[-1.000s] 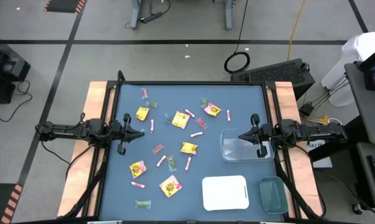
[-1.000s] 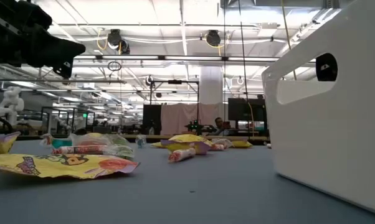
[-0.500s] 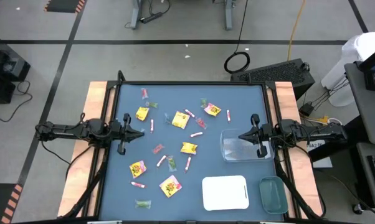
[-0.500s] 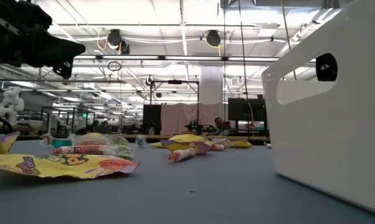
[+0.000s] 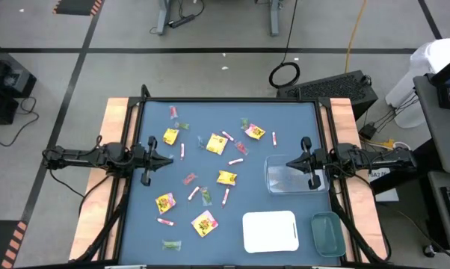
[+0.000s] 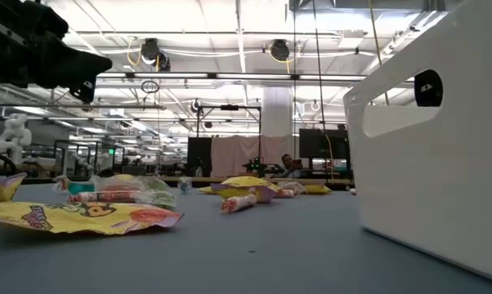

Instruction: Sort candy

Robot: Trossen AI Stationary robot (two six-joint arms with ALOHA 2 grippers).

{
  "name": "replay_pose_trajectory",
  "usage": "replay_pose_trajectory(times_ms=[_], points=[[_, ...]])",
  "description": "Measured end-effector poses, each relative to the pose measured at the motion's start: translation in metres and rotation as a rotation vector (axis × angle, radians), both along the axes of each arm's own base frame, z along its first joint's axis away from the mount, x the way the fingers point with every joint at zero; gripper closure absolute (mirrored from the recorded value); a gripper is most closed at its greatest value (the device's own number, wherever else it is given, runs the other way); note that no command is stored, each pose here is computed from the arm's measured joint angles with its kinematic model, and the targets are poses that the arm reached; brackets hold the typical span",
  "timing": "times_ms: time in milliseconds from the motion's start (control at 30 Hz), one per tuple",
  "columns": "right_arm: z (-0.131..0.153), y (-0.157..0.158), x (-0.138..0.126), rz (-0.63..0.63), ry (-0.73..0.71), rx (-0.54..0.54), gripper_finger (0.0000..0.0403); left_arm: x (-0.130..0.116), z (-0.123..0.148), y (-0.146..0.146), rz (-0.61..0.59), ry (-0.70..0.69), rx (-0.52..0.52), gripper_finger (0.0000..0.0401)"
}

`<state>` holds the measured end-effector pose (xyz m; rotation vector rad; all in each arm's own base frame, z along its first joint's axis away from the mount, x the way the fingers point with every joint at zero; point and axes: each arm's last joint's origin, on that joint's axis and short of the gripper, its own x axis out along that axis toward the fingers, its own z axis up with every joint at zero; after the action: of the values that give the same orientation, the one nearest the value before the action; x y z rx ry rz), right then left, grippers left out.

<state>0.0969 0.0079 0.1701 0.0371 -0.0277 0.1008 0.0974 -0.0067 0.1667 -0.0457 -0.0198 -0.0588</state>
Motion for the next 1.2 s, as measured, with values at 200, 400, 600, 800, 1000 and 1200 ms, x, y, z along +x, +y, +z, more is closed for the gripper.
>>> replay_pose_trajectory(times_ms=[200, 400, 600, 800, 1000, 1200], points=[[0.0, 0.0, 0.0, 0.0, -0.001, 0.004, 0.0403, 0.0, 0.0, 0.0, 0.0, 0.0, 0.0, 0.0399], [0.0, 0.0, 0.0, 0.0, -0.001, 0.004, 0.0403, 0.0, 0.001, 0.001, 0.035, -0.012, -0.002, 0.0399], [0.0, 0.0, 0.0, 0.0, -0.002, 0.004, 0.0403, 0.0, 0.003, 0.001, 0.034, -0.02, -0.029, 0.0399], [0.0, 0.0, 0.0, 0.0, -0.002, 0.004, 0.0403, -0.003, 0.018, 0.001, 0.037, -0.061, -0.058, 0.0399], [0.0, 0.0, 0.0, 0.0, -0.003, 0.004, 0.0403, -0.007, 0.044, 0.002, 0.042, -0.098, -0.055, 0.0399], [0.0, 0.0, 0.0, 0.0, -0.002, 0.004, 0.0403, -0.011, 0.076, 0.002, 0.044, -0.071, -0.026, 0.0399]])
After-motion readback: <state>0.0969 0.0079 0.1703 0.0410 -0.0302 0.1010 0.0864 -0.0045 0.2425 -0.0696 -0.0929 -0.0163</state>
